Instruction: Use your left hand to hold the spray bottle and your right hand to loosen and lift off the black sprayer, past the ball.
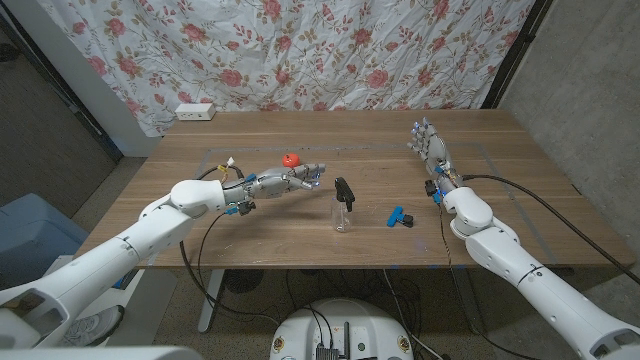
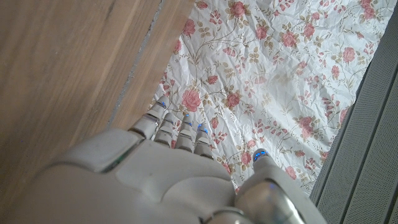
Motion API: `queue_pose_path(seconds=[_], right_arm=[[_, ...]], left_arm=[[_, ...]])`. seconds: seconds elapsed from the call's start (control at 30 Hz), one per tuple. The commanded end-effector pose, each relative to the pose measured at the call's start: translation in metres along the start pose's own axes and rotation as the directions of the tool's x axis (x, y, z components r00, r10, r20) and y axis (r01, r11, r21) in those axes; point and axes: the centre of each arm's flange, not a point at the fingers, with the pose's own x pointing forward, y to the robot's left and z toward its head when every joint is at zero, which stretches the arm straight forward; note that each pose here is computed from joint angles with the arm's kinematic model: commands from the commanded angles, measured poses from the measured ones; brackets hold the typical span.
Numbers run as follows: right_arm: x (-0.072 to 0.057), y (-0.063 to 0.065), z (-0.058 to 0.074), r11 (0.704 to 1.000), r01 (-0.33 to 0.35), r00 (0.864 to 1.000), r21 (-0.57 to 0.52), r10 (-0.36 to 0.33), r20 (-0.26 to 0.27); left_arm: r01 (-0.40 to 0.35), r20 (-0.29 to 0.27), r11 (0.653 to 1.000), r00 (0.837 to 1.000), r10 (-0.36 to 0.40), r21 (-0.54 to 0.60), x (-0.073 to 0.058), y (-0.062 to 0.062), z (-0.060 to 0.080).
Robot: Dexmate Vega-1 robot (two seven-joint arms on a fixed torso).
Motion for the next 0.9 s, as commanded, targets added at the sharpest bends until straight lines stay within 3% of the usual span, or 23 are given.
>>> queue_pose_path(seconds=[0.03,0.4,0.73,0.9], right_arm=[[0.001,0.002,0.001,1.0,-0.001,1.0,-0.014,0.0,-0.016],[-0.008,0.002,0.002,1.0,0.013,1.0,-0.018,-0.014,-0.019],[-0.015,-0.003,0.007,0.999,0.038,0.999,-0.03,-0.038,-0.009],[-0.016,-0.002,0.006,0.999,0.04,0.999,-0.033,-0.04,-0.014]], left_arm=[[0.093,-0.013,0.994,0.996,-0.092,0.051,0.011,-0.001,-0.003],[0.126,-0.005,0.986,0.992,-0.126,0.11,0.018,-0.002,0.0],[0.128,0.008,0.984,0.991,-0.13,0.125,0.021,-0.006,-0.006],[0.137,-0.019,0.972,0.991,-0.136,0.189,0.023,-0.008,-0.006]])
